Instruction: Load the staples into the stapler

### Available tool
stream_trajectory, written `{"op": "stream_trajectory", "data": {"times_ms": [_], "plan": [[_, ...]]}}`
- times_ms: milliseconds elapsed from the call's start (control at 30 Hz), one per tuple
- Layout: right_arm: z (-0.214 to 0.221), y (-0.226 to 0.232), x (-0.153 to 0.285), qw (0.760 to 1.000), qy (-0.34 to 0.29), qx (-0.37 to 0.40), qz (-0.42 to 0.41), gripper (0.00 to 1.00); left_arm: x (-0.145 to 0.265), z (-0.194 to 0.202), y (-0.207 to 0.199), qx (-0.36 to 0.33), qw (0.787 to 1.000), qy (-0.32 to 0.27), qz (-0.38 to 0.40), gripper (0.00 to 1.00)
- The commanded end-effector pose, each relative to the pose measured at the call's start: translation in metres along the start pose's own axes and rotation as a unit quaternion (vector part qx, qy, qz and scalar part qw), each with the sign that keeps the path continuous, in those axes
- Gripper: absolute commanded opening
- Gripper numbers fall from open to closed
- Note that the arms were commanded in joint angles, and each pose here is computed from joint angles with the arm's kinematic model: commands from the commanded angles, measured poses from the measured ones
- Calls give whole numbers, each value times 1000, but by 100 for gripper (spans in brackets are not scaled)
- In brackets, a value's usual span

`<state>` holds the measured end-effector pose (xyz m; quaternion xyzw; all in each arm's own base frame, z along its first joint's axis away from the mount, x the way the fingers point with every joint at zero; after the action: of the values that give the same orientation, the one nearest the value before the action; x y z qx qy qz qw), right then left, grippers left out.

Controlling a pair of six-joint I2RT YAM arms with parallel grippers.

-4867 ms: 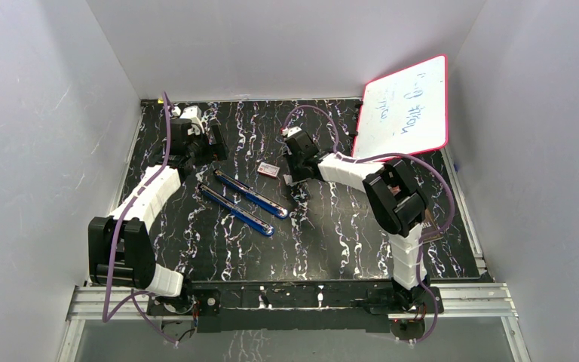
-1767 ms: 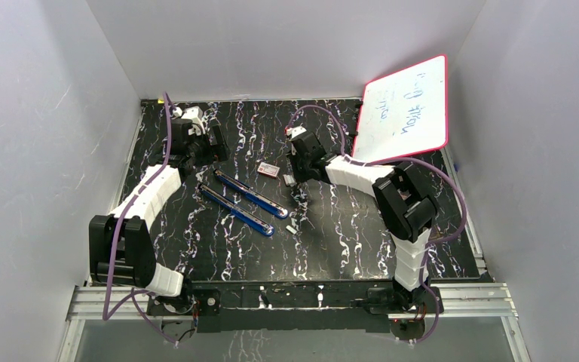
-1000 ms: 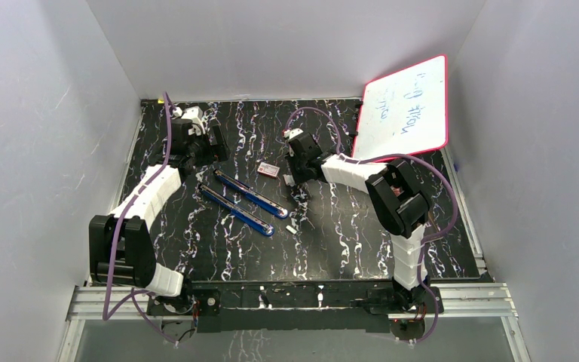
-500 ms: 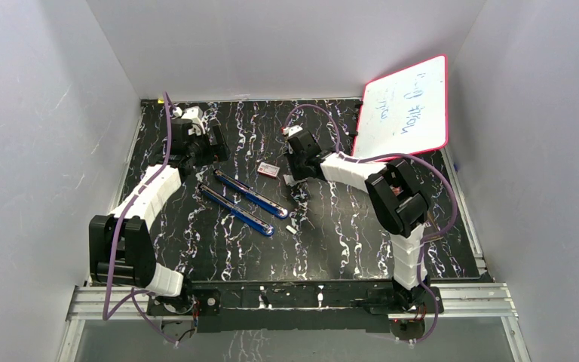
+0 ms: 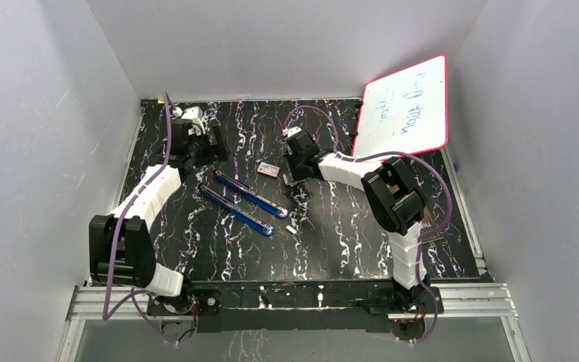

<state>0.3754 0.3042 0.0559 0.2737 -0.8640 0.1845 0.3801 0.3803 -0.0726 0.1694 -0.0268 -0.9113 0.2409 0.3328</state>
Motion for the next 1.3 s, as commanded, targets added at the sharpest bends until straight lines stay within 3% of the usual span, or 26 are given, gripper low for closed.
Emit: {"op": "stream_trajectory", "data": {"times_ms": [0,433,767,1267], "plan": [[-16,-4,-1,1000,-18,0,9,19,7,-14,-7,-7,1000,-14,7,97],[-17,-3,1,1000,-21,0,6,19,7,-14,-7,-7,1000,-14,8,97],[-29,-4,11,999,-38,-3,3,3,7,-13,-6,-6,1000,-12,7,96],[-50,-6,34,998,-66,-4,1,0,6,-13,-6,-6,1000,-12,6,97]]}}
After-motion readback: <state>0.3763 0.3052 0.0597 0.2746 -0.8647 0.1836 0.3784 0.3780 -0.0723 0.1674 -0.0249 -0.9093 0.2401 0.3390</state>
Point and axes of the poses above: each gripper's point midway between its finger pads, its own x axis back along the fingers, its own y axis along the line the jaws close on, z = x × y, the point moved 3 cm from there along x, back along the fingers, and after that the axes turned 13 degrees about x, right-handed, at the moved point
